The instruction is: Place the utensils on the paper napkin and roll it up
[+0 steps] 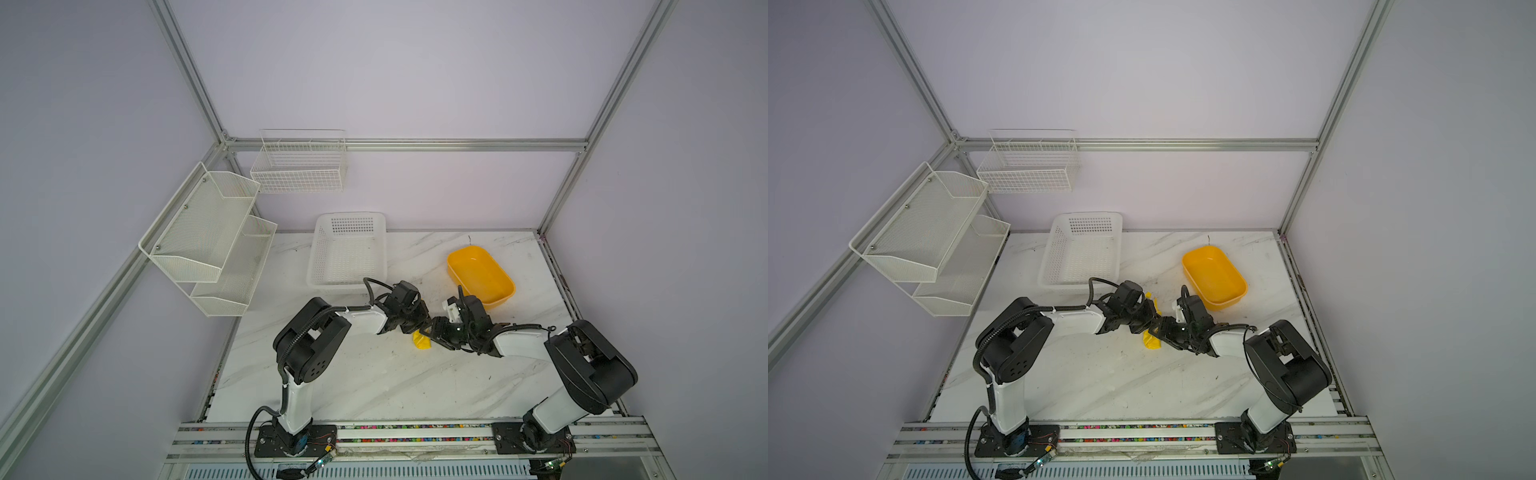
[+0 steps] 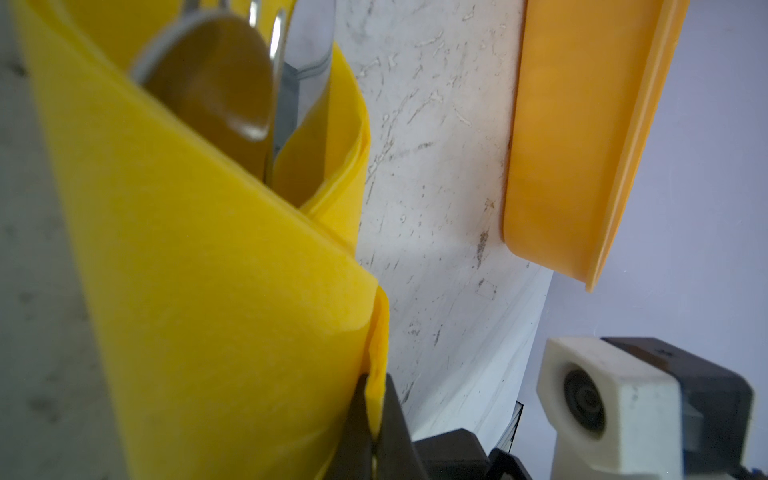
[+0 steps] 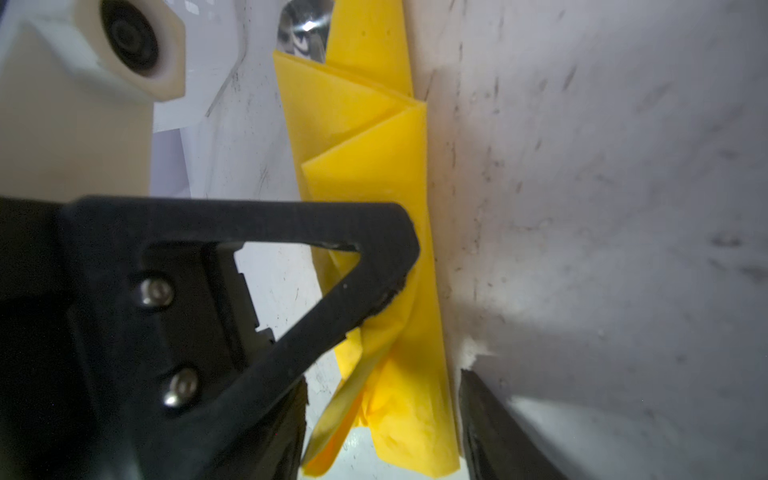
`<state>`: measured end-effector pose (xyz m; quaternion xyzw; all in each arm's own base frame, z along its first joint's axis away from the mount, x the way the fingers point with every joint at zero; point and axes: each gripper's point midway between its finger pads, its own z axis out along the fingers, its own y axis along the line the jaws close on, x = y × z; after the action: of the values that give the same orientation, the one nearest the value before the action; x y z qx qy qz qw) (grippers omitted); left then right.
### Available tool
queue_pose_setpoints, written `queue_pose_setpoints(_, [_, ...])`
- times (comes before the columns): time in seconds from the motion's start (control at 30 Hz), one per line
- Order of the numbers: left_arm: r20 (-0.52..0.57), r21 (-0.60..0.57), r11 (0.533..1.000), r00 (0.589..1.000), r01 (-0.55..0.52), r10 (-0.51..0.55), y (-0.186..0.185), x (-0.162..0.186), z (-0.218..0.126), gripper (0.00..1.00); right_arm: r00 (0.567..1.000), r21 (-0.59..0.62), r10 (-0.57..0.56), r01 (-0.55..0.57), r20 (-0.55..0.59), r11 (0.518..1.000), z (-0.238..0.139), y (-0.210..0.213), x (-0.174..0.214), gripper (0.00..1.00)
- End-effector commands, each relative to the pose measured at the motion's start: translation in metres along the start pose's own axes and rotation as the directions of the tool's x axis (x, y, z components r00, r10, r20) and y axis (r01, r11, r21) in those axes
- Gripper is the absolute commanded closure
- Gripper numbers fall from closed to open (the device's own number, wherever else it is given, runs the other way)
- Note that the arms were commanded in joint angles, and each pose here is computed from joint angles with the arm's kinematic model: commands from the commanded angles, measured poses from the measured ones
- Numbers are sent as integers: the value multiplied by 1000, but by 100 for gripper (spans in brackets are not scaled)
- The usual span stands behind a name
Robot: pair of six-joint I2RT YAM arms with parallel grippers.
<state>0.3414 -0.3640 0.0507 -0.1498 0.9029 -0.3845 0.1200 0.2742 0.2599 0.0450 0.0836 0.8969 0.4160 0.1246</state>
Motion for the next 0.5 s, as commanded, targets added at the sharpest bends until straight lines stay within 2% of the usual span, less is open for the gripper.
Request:
queue_pose_setpoints(0.0, [36,132,989,998,-61,56,-57,-13,-9,96,1000,28,6,-6,5,1000,6,-6,-3,40])
queue_pose_setpoints(0.33, [34,130,990,998,-57,53,-54,-12,-9,96,999,44,35,-34,-18,998,9,-16,5,51])
queue_pose_setpoints(0.47, [35,134,989,998,-58,53,-56,-13,-9,96,999,28,35,-34,-14,999,7,-13,5,61])
